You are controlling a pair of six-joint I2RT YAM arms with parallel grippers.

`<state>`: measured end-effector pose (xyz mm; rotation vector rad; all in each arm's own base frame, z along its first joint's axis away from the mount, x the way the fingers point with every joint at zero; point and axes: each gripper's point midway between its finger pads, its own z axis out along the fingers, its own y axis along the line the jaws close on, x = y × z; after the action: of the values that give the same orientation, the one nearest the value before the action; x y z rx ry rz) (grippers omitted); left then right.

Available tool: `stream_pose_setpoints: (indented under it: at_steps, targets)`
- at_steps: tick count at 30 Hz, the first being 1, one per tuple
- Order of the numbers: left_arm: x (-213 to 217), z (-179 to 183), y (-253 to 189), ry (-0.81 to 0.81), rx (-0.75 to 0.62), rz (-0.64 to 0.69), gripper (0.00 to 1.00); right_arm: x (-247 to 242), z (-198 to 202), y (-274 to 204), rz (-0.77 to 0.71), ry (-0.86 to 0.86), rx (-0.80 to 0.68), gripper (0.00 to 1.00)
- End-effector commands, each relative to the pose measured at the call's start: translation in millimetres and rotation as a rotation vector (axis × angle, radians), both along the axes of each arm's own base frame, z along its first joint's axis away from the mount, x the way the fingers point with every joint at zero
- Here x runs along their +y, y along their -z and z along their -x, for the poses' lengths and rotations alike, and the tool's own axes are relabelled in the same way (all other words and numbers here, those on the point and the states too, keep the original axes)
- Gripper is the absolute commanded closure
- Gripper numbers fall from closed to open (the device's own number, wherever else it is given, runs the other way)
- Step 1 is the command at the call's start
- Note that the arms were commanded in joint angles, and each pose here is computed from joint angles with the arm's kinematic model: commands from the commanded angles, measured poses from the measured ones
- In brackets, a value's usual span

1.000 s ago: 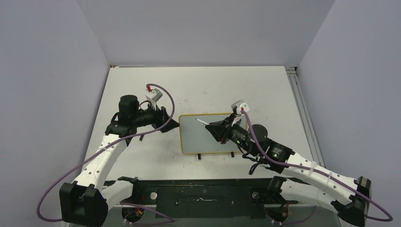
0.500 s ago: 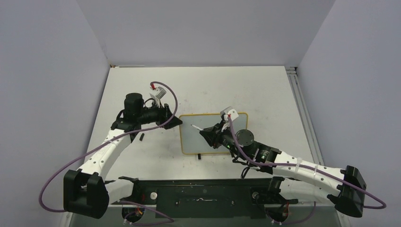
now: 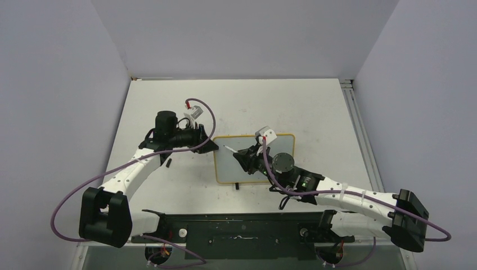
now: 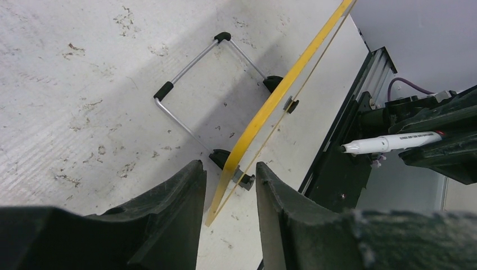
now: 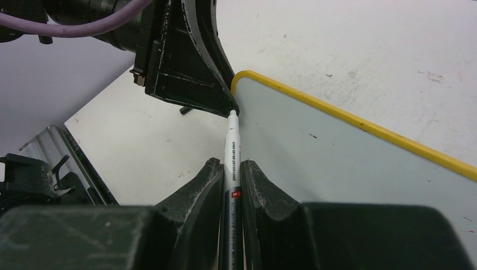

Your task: Write a sentence on the whiteboard

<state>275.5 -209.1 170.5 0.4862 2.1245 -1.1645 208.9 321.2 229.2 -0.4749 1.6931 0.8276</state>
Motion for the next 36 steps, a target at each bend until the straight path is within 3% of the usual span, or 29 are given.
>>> stream_pose_setpoints:
  at_steps: [1,12,28,36]
  targets:
    - [-6,-5,-13,0.033,-0.060,0.024,0.66,7,-2,-23,-0.072,-0.009,-0.059,0.95]
    - [-5,-4,-7,0.037,-0.067,-0.014,0.83,13,-8,-19,-0.062,0.002,-0.072,0.95]
    - [0,-3,-1,0.043,-0.107,-0.058,1.00,21,-19,-10,-0.034,0.028,-0.084,0.95]
    - [1,-1,1,0.049,-0.122,-0.070,1.00,22,-21,-11,-0.034,0.036,-0.096,0.95]
